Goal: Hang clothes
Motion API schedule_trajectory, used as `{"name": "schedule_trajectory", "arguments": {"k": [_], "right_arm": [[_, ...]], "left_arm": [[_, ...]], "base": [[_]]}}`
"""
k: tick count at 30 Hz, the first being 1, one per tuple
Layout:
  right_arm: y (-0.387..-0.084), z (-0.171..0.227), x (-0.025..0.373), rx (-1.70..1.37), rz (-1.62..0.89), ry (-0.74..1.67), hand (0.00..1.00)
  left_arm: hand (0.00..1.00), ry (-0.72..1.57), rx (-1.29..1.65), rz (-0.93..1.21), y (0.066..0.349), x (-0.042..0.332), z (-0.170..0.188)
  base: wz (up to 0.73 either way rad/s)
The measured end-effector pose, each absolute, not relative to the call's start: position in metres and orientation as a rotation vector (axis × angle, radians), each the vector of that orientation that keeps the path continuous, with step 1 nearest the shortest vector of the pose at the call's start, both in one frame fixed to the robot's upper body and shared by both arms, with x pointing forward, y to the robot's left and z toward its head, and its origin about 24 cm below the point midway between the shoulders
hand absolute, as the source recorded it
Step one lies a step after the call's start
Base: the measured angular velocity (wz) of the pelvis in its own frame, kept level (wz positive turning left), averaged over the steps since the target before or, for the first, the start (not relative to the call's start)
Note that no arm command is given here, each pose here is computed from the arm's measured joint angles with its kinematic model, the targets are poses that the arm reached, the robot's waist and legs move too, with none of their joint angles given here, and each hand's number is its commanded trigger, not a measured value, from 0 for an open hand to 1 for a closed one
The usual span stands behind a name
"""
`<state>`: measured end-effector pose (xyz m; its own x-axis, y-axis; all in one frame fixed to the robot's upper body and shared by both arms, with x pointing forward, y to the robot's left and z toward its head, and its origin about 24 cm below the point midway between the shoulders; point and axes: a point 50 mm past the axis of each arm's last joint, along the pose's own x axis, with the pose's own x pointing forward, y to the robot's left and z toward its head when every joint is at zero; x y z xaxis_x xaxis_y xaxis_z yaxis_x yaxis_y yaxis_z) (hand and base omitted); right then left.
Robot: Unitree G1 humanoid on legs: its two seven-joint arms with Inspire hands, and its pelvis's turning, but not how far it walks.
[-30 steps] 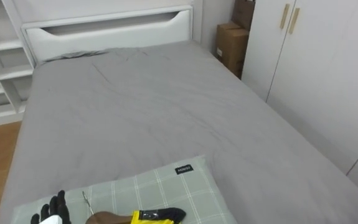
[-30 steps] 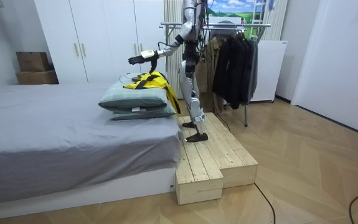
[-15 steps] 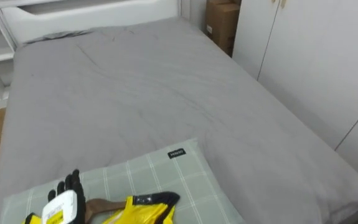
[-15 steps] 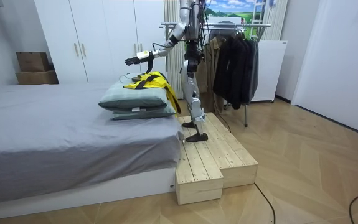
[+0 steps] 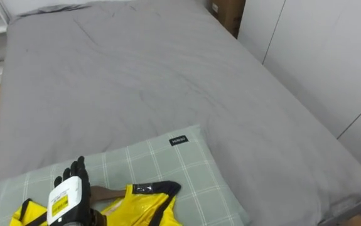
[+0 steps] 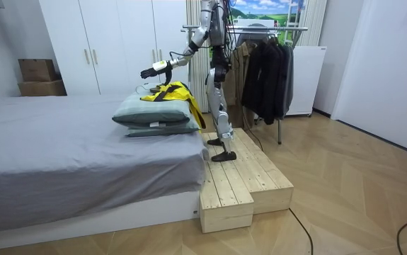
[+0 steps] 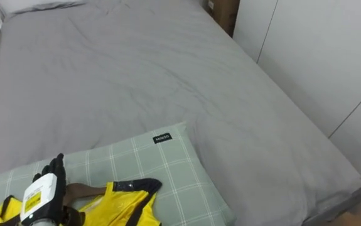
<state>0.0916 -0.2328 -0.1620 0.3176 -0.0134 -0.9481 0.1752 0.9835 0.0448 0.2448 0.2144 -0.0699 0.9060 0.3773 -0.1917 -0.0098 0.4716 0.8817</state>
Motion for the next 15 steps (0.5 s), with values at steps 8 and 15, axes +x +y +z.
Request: {"name": "schedule_trajectory", "arguments": {"k": [8,15], "right_arm": [[-0.228,-0.162,0.097,0.143,-0.113,1.235,0.00],[-0.225,-0.163,0.099,0.121,-0.089,1.260,0.00]], "left_arm": [[0.00,0.392,1.032,0.255,0.214,0.247,-0.069],[0.00,0.559,0.932,0.297,0.224,0.232,-0.088]], "base": [[0.04],[0.03]]}}
